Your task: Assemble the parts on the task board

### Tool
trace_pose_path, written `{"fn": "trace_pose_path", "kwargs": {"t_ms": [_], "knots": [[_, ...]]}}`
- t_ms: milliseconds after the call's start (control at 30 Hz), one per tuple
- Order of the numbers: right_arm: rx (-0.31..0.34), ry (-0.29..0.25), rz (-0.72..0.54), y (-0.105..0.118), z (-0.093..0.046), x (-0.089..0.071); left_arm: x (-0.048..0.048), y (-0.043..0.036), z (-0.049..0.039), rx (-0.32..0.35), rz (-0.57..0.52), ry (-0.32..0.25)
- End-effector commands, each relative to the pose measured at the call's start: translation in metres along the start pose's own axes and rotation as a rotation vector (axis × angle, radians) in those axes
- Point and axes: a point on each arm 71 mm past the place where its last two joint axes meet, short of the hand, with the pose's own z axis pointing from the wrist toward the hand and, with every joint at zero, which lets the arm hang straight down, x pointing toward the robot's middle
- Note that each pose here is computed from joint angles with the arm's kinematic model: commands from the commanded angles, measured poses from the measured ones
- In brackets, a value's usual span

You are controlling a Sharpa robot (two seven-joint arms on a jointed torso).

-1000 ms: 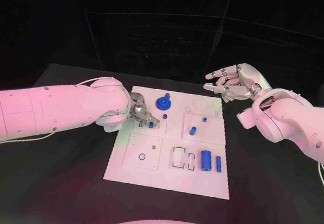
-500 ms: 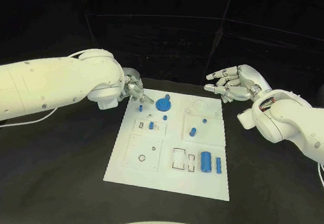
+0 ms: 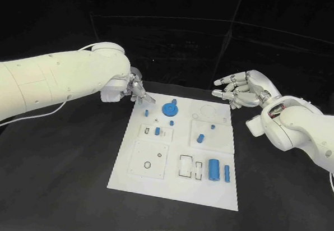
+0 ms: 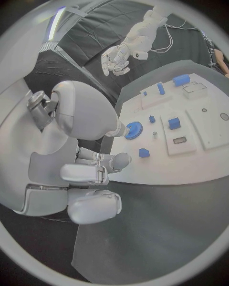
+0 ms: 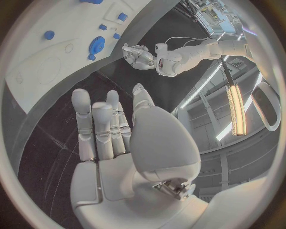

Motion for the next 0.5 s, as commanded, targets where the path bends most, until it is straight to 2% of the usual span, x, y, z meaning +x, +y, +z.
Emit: {"fn": "trace_pose_path", "kwargs": {"t_ms": [33, 233, 500], "knots": [[-0.006, 0.012, 0.004, 0.002, 0.001, 0.001, 0.0023, -0.0015, 0.0039, 0.0, 0.056, 0.021], [-0.009, 0.015, 0.005, 0.002, 0.002, 0.003, 0.0073, -0.0023, 0.0122, -0.013, 0.056, 0.031], [-0.01, 0.016, 0.005, 0.002, 0.003, 0.003, 0.014, -0.0051, 0.0179, -0.009, 0.063, 0.051]]}}
